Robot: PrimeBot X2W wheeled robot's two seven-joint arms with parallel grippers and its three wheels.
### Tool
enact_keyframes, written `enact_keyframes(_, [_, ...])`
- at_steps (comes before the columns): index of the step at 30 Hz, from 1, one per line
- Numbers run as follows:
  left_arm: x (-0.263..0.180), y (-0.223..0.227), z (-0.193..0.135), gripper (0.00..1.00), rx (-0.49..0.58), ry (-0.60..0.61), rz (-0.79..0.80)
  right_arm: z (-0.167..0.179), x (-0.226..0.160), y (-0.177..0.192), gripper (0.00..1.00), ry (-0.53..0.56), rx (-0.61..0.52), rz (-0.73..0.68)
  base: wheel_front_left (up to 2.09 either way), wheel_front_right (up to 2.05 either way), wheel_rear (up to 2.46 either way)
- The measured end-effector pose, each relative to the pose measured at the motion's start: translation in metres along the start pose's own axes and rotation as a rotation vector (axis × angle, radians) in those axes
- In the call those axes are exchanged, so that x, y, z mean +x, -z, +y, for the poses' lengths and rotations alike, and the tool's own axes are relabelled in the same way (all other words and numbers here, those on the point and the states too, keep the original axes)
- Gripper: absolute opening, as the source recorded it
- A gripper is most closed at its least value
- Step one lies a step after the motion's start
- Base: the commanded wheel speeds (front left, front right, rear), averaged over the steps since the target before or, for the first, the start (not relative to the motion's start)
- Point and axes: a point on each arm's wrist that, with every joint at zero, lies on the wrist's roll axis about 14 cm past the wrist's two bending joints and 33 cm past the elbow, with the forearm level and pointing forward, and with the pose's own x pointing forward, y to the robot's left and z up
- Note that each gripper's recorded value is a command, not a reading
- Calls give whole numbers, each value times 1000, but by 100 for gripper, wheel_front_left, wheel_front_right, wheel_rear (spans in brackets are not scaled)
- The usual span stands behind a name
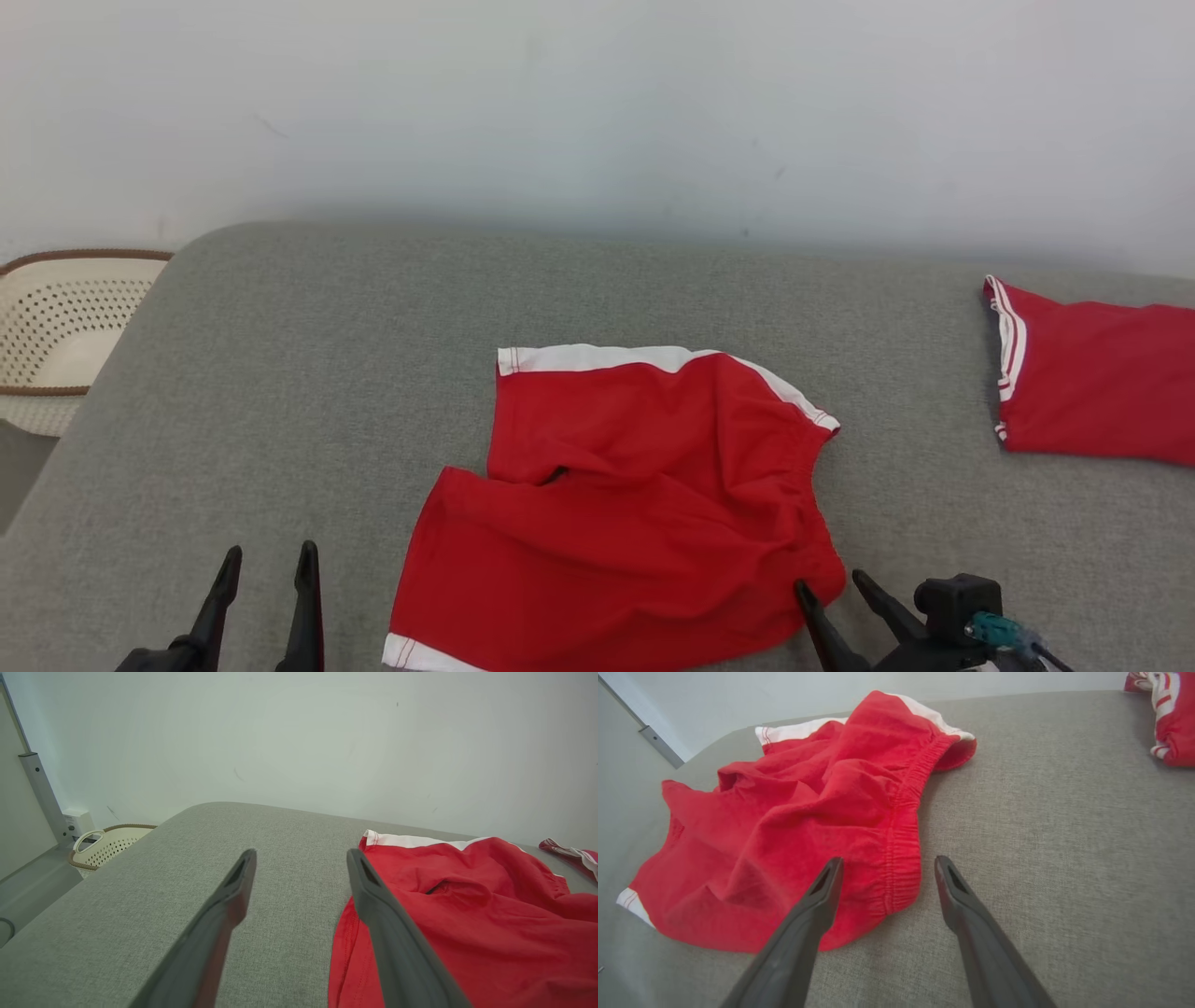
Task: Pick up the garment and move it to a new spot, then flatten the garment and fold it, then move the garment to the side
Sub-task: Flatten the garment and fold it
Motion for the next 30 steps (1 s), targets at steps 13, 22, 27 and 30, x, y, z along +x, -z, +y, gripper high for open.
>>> enact_keyframes(13, [-13,2,22,100,1,-76,13,6,25,20,0,-74,16,118,0,0,0])
enact_keyframes(22, [-11,6,19,100,-16,-73,20,16,10,11,0,-82,85,43,0,0,0])
enact_keyframes(27, [-10,12,13,100,-26,-58,35,22,-10,3,0,-77,116,19,0,0,0])
enact_keyframes(30, [-8,13,6,100,-31,-43,36,25,-23,-3,0,-66,126,14,0,0,0])
